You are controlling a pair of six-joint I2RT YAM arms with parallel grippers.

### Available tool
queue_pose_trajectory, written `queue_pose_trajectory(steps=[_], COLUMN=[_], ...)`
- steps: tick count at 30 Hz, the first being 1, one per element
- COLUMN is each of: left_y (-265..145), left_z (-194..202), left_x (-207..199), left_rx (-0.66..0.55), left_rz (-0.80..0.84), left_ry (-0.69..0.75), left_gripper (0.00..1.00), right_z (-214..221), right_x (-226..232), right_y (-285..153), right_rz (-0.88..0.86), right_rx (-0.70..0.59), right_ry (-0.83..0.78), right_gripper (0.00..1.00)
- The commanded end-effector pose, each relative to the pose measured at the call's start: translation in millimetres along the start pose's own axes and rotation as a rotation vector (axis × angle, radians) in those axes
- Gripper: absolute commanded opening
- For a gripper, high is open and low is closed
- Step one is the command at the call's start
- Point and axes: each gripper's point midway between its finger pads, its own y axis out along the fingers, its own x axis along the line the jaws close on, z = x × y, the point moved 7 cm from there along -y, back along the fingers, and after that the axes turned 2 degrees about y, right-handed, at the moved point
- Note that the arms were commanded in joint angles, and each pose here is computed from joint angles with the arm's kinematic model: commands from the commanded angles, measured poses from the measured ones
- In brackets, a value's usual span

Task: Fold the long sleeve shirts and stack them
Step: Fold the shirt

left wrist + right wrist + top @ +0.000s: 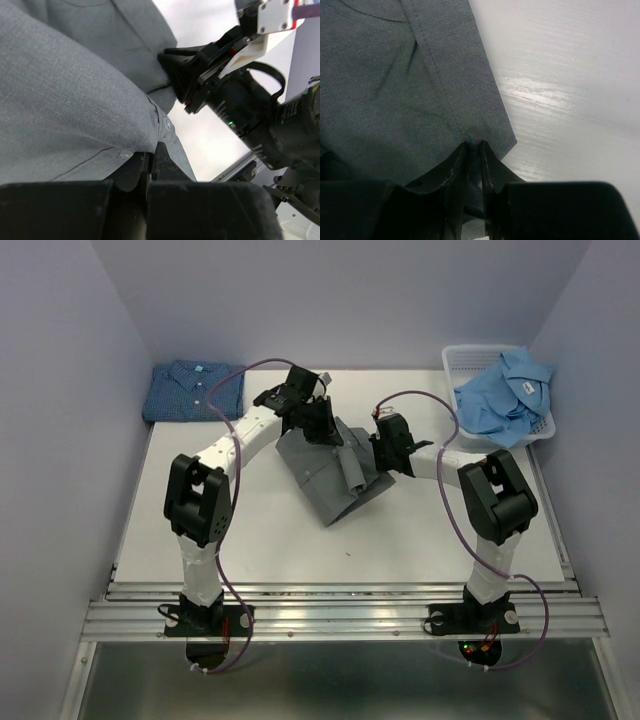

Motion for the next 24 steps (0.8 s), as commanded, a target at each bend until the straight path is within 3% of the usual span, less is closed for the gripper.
queue_pose_trajectory(steps=[1,16,24], left_y=[-1,74,104], left_z=[-23,-41,-50], left_x=[-31,-14,-6], left_rx=[-0.055,-0.044,-0.096], left_rz=[0.104,0.029,0.011], left_ry=[0.062,-0.033,-0.089], left_gripper=[0.00,0.00,0.03], right_z=[24,17,-24], right_x=[8,7,-13], right_y=[7,-2,-37], right_rz=[-0.071,-0.116,0.026], right_rx=[0.084,0.060,-0.061], right_ry=[0.017,0.063,0.154], right_gripper=[0.21,0.21,0.24])
